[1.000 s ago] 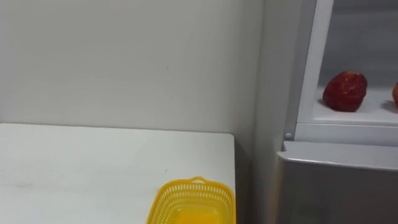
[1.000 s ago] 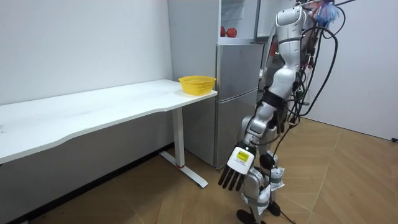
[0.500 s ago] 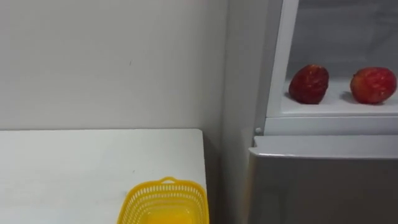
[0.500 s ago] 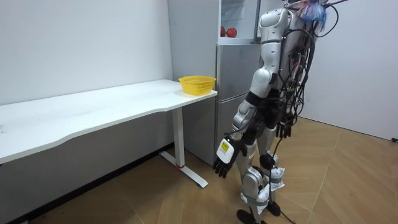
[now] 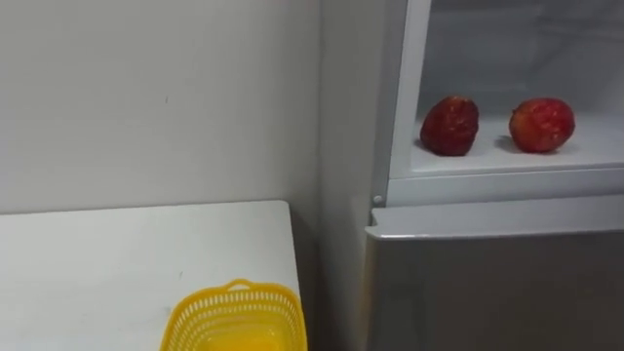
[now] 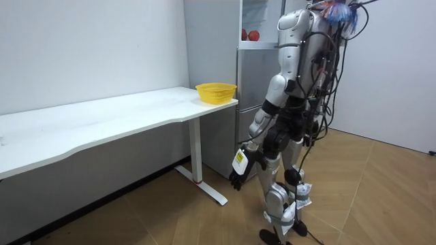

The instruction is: Retrieve from the upper fridge

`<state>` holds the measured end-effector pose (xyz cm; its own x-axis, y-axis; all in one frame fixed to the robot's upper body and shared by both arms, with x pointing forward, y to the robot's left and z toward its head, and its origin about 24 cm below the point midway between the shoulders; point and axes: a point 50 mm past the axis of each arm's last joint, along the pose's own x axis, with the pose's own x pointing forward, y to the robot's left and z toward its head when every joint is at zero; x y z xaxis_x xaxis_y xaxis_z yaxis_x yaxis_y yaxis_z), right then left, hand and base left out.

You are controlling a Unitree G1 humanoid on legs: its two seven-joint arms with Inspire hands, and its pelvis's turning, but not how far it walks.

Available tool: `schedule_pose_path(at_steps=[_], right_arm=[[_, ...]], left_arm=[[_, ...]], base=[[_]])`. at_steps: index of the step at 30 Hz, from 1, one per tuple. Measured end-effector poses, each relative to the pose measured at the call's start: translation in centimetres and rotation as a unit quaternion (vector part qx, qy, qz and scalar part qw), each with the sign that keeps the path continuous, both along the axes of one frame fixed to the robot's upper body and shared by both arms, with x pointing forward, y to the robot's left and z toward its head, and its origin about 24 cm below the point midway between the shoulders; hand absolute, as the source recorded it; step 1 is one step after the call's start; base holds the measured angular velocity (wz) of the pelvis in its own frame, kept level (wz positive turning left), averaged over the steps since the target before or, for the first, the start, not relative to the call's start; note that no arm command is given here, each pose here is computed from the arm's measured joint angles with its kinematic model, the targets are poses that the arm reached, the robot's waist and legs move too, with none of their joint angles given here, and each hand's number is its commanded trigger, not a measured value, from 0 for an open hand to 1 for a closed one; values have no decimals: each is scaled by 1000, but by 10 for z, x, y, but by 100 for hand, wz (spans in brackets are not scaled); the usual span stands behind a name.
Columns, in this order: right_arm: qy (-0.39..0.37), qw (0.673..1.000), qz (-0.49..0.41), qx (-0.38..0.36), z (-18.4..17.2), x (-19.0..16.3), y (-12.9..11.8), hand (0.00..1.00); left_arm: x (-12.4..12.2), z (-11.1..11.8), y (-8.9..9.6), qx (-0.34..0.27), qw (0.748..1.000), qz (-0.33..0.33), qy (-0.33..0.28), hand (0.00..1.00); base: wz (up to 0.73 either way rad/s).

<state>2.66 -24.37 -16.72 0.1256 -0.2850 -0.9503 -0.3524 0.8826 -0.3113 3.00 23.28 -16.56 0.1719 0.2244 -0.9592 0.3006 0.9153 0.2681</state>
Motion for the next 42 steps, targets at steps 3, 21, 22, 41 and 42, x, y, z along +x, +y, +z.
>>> schedule_pose_path(at_steps=[3, 21, 22, 41, 42], right_arm=[[-50, 999, 3, -16, 4, 16, -1, 0], [-523, 852, -4, 36, 132, 138, 37, 0], [-540, 841, 0, 38, 141, 140, 38, 0], [-783, 621, 39, 24, 267, 168, 55, 0], [-785, 618, 38, 23, 268, 168, 55, 0]], left_arm=[[1, 0, -1, 1, 1000, 0, -5, 0], [21, 4, -8, 0, 997, -44, -61, 0], [21, 4, -7, 0, 997, -45, -61, 0], [21, 4, -6, -17, 995, -75, -68, 0], [21, 4, -6, -18, 995, -76, -67, 0]], base=[[-19], [-10], [-29], [-10], [0]])
